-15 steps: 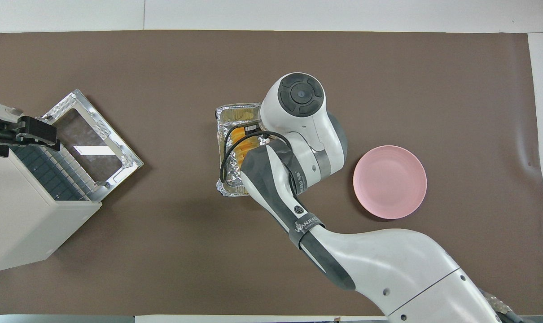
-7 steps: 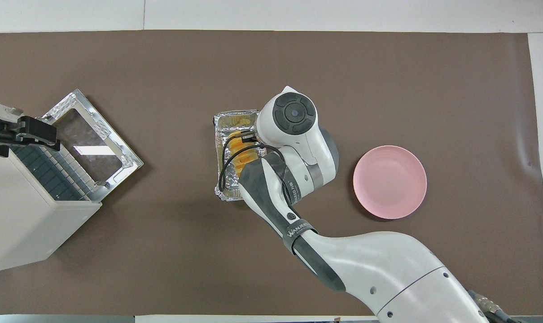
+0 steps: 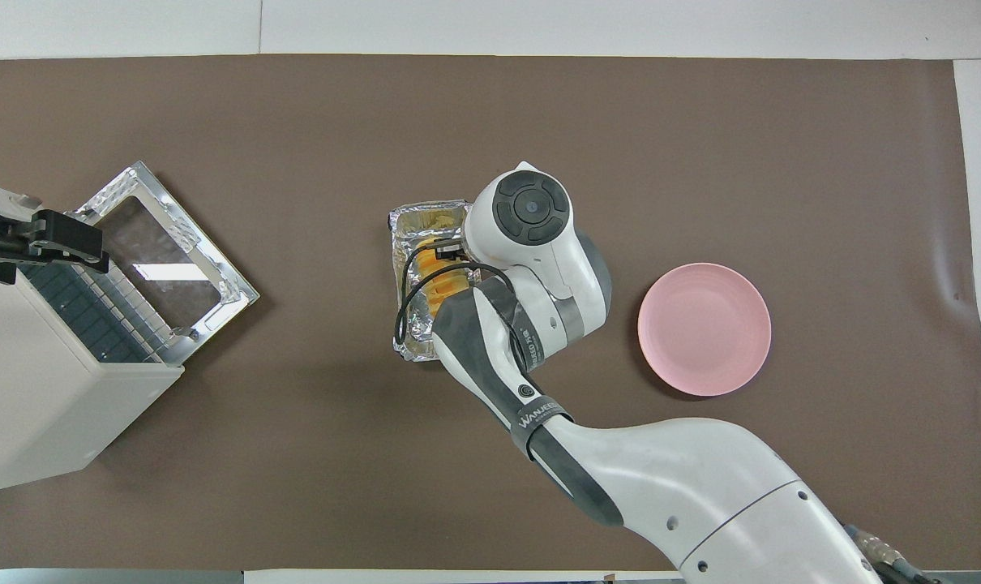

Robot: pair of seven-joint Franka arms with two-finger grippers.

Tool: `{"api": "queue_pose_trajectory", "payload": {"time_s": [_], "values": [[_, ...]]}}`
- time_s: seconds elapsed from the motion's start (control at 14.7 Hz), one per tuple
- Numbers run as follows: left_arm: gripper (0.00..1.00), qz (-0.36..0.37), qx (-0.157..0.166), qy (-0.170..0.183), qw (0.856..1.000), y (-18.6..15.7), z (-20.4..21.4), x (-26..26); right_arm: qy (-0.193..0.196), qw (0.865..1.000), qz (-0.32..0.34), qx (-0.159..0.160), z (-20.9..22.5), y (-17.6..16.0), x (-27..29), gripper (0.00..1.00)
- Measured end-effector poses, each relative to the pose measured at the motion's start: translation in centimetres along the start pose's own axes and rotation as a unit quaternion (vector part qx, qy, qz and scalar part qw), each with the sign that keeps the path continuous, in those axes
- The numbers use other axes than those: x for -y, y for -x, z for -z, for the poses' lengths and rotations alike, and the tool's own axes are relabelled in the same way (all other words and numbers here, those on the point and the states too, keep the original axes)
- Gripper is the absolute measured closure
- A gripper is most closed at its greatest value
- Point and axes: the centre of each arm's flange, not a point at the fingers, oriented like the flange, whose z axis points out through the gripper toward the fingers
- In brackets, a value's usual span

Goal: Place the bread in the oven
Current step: 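Grasp the foil tray with the right gripper and slide it toward the oven, then release the foil tray and retract the right gripper to rest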

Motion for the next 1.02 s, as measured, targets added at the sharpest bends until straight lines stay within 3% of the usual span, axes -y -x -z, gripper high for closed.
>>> {"api": "queue_pose_trajectory", "payload": {"time_s": [0.27, 0.34, 0.61, 1.02], "values": [[0.0, 0.0, 0.0, 0.0, 1.0, 0.0, 0.0, 0.0, 0.018, 0.999, -0.01, 0.037, 2.0, -0.4, -1.0, 0.07], [0.0, 0.0, 0.0, 0.0, 1.0, 0.0, 0.0, 0.0, 0.022, 0.999, -0.017, 0.041, 2.7, -0.7, -1.8, 0.0], [0.0, 0.0, 0.0, 0.0, 1.0, 0.0, 0.0, 0.0, 0.024, 0.997, -0.057, 0.038, 6.9, -2.8, -7.0, 0.0], [0.0, 0.0, 0.0, 0.0, 1.0, 0.0, 0.0, 0.0, 0.012, 0.992, -0.124, 0.015, 17.8, -4.9, -21.0, 0.0]]}}
